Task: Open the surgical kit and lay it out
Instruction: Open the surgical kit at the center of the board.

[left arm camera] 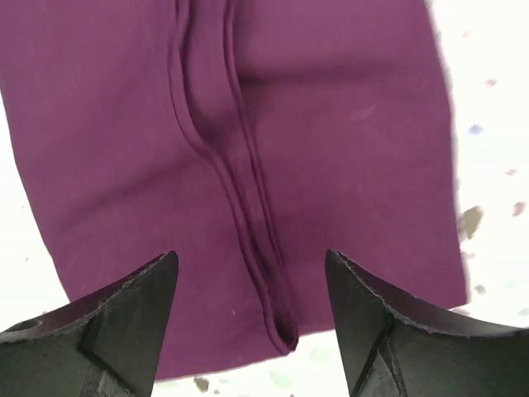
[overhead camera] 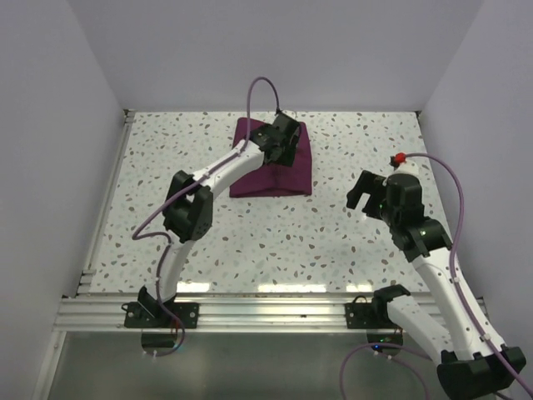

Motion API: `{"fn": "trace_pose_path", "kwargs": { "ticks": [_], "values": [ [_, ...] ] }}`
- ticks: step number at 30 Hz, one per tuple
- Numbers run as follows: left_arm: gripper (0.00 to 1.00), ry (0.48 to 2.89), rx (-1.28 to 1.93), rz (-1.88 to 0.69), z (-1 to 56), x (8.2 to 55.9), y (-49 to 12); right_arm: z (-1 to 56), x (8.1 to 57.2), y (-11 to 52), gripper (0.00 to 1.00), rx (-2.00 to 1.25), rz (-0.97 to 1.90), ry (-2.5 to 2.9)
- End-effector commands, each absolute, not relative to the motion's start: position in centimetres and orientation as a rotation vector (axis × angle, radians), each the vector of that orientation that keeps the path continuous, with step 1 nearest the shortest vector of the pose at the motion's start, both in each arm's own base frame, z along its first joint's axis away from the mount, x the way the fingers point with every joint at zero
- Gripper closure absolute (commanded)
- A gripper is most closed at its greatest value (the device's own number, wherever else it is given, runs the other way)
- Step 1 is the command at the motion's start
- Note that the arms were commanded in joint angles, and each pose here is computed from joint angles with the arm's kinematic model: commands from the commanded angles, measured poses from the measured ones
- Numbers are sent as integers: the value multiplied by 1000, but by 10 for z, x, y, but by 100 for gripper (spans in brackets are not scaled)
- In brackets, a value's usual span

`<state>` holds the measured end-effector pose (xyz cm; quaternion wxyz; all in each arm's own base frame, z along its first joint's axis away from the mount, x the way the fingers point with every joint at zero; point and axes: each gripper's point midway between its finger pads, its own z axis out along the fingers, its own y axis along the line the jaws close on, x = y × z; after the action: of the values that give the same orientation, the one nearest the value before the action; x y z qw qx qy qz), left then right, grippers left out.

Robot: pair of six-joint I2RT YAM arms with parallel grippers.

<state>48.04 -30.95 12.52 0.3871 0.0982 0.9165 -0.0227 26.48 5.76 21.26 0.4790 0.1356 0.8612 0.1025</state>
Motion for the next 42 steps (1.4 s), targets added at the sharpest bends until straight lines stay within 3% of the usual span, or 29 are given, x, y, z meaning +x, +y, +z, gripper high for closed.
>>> {"fn": "trace_pose_path", "kwargs": {
  "ticks": [1,12,22,27,28,32,38,42],
  "values": [
    [25,2324,269,150,141,470,-290,209,255,50,2,296,183,2158],
    [33,2481,284,249,67,420,-279,205,243,42,2,260,136,2168],
    [36,2474,311,231,62,426,-289,199,254,54,1,278,196,2181],
    [57,2446,314,190,75,434,-297,199,254,52,2,281,180,2181],
    [72,2449,310,187,75,435,-298,199,253,51,2,281,177,2182],
    [100,2436,306,154,84,438,-305,198,254,50,2,280,169,2184],
    [100,2371,231,127,123,449,-296,199,263,53,2,278,172,2192],
    [100,2380,-47,137,143,473,-212,201,273,59,2,271,186,2209]
  ]
}}
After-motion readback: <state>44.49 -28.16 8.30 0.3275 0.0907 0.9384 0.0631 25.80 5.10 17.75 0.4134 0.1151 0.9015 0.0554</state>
